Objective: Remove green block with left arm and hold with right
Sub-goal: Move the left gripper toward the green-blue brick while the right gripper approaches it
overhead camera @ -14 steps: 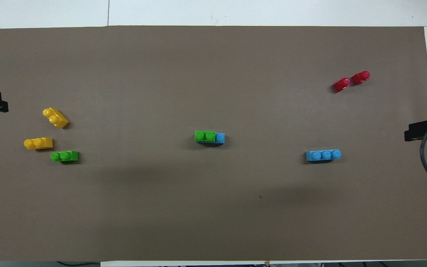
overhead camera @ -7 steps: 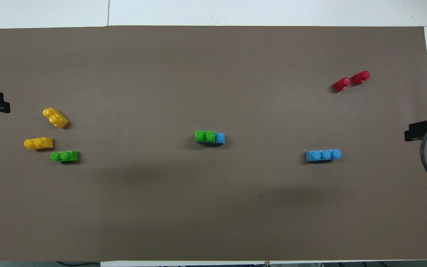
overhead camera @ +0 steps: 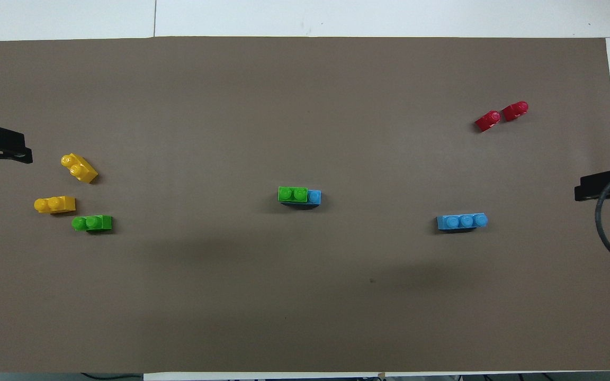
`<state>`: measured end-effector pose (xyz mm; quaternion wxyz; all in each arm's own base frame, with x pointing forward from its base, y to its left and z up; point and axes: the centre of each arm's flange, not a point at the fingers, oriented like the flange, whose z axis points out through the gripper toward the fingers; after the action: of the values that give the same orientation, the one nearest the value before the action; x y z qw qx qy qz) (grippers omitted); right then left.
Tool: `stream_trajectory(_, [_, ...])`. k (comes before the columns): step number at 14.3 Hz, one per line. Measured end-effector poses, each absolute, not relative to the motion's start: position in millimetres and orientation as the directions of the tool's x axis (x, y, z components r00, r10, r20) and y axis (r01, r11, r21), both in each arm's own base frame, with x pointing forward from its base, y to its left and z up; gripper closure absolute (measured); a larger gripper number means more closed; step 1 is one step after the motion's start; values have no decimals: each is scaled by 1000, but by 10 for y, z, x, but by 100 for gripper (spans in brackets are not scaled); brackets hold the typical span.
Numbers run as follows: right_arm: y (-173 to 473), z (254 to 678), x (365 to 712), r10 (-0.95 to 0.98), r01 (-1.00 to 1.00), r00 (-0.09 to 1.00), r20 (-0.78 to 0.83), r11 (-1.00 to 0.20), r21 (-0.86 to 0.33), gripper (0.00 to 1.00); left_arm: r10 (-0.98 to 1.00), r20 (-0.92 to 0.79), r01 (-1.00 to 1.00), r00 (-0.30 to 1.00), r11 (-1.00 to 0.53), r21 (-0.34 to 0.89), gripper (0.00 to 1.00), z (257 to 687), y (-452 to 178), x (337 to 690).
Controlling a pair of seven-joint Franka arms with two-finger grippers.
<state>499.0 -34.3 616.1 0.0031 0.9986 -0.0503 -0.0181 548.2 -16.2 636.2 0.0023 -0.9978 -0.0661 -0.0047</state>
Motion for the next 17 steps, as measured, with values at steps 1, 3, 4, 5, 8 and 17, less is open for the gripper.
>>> stream_trajectory(1, [-343,6152,4988,-101,-100,994,-37,-995,8,0,158,6,158,987,-987,-3,0,6347,-240,5473])
stream_trajectory(3, [-343,6151,4983,-101,-100,994,-37,-995,8,0,244,-2,244,970,-970,-5,0,6310,-477,5439])
stream_trajectory(4, [-342,6156,4979,-101,-100,994,-36,-995,8,0,289,-6,289,957,-957,-8,0,6287,-618,5409])
stream_trajectory(5, [-342,6159,4977,-101,-100,994,-35,-995,8,0,330,-10,330,944,-944,-11,0,6265,-763,5371])
stream_trajectory(8, [-342,6160,4974,-101,-100,994,-35,-995,8,1,442,-16,442,897,-897,-21,0,6224,-1139,5243])
stream_trajectory(17, [166,5785,5037,-345,-345,938,-31,-939,16,0,713,-17,713,701,-701,19,0,6126,-1855,5021])
